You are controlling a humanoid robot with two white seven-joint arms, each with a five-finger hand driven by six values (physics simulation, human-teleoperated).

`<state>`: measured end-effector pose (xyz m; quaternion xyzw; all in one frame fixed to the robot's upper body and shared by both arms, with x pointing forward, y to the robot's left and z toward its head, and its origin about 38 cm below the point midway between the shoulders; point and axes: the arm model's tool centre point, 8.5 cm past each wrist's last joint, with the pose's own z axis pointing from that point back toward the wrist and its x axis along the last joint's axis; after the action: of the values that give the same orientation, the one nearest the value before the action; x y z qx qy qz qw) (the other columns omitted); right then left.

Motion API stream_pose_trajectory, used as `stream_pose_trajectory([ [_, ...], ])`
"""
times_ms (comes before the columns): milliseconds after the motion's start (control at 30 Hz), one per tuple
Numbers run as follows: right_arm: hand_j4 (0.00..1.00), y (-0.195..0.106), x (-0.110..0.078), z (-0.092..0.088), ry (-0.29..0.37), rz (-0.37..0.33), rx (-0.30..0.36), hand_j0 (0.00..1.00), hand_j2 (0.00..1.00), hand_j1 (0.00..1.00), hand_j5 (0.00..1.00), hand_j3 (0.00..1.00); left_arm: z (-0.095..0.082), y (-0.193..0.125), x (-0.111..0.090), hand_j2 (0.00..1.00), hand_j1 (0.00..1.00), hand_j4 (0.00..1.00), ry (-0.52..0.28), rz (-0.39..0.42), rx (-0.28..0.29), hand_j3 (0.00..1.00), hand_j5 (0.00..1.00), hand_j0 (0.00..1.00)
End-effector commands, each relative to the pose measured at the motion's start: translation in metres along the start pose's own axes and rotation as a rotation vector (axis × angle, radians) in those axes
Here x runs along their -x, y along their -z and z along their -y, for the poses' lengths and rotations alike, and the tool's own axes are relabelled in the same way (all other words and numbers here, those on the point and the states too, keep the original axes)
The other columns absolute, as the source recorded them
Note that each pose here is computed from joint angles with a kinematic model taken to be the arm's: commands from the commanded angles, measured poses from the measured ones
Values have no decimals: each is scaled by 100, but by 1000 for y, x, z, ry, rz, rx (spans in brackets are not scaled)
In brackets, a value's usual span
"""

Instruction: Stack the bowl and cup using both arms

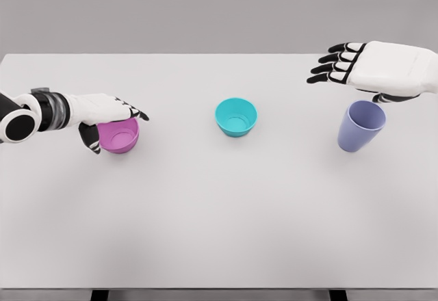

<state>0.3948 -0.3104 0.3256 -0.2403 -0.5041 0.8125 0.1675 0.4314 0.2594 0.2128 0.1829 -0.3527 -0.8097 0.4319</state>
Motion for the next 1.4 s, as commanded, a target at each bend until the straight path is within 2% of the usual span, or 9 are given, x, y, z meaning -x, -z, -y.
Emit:
stream_pose_trajectory([
  [0,100,0,0,1,4,-1,4,100,100,100,100,100,-1,2,0,100,100,100,2,-1,-2,100,100,100],
  [167,100,-2,1,1,1,-6,2,100,100,100,100,100,-1,8,3,100,100,100,0,-13,2,100,100,100],
  [300,100,-2,1,2,0,-7,3,100,100,100,100,100,6,11,6,100,100,100,-16,-19,15,100,100,100],
  [1100,100,-6,4,2,-3,-17,-4,100,100,100,100,100,7,17,10,100,100,100,-21,-28,21,100,100,100],
  [1267,100,-8,5,1,-5,-22,-10,100,100,100,100,100,16,21,11,100,100,100,-21,-35,35,100,100,100],
  [1367,100,-9,5,1,-6,-23,-11,100,100,100,100,100,14,21,11,95,95,95,-20,-35,32,95,95,95],
])
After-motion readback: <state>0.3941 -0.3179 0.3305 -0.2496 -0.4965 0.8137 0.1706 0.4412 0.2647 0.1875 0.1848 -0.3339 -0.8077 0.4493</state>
